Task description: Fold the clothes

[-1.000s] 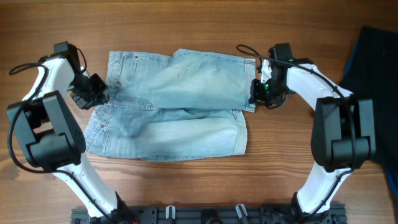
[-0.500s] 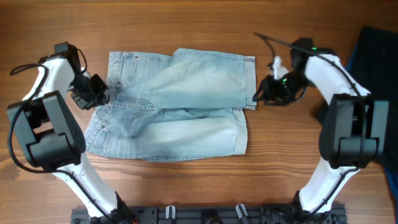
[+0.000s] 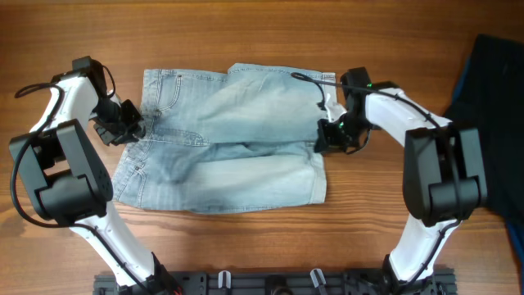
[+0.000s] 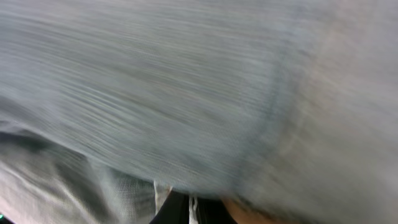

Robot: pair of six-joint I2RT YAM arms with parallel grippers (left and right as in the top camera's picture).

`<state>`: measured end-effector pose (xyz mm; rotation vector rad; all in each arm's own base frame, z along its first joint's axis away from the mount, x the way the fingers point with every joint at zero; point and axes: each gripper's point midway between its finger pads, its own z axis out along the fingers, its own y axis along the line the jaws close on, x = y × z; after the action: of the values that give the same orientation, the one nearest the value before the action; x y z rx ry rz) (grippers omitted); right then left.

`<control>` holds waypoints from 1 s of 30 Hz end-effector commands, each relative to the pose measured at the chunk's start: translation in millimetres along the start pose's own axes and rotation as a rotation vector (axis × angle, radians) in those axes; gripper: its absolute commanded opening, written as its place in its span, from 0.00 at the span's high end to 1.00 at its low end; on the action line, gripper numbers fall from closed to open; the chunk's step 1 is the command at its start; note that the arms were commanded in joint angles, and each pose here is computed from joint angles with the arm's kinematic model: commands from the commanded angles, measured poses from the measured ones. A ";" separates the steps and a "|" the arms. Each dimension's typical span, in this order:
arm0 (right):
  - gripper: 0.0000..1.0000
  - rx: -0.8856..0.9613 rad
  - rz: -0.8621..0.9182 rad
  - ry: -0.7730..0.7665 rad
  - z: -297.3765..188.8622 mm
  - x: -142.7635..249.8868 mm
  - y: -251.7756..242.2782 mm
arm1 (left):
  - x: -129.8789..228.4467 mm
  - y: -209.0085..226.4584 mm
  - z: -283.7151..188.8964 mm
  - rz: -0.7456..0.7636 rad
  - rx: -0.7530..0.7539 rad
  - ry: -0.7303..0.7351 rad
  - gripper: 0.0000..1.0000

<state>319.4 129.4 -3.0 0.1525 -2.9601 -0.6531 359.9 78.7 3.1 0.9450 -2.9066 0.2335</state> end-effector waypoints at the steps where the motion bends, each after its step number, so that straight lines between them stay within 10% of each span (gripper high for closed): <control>1: 0.96 0.294 0.084 -0.104 -65.3 -17.1 -42.0 | 7.7 -6.6 -1.9 0.042 0.008 0.013 0.83; 9: 0.87 0.374 0.061 -0.242 -121.1 -20.6 -36.5 | 3.3 -8.6 -4.1 0.046 0.015 -0.004 0.84; 10: 0.47 0.413 0.085 -0.255 -123.9 -22.2 -43.5 | 2.0 -9.6 -10.8 0.054 0.015 -0.007 0.83; 11: 0.34 0.437 0.124 -0.269 -126.7 -23.0 -49.1 | 0.9 -10.6 -17.3 0.070 0.017 -0.010 0.83; 30: 0.27 -0.122 0.144 0.089 -52.3 94.3 -4.9 | 106.8 -12.3 -160.7 0.126 0.015 0.052 0.90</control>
<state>260.3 79.4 46.8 -0.0694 -2.8646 -0.6713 296.4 37.3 153.4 0.7567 -2.8599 0.2691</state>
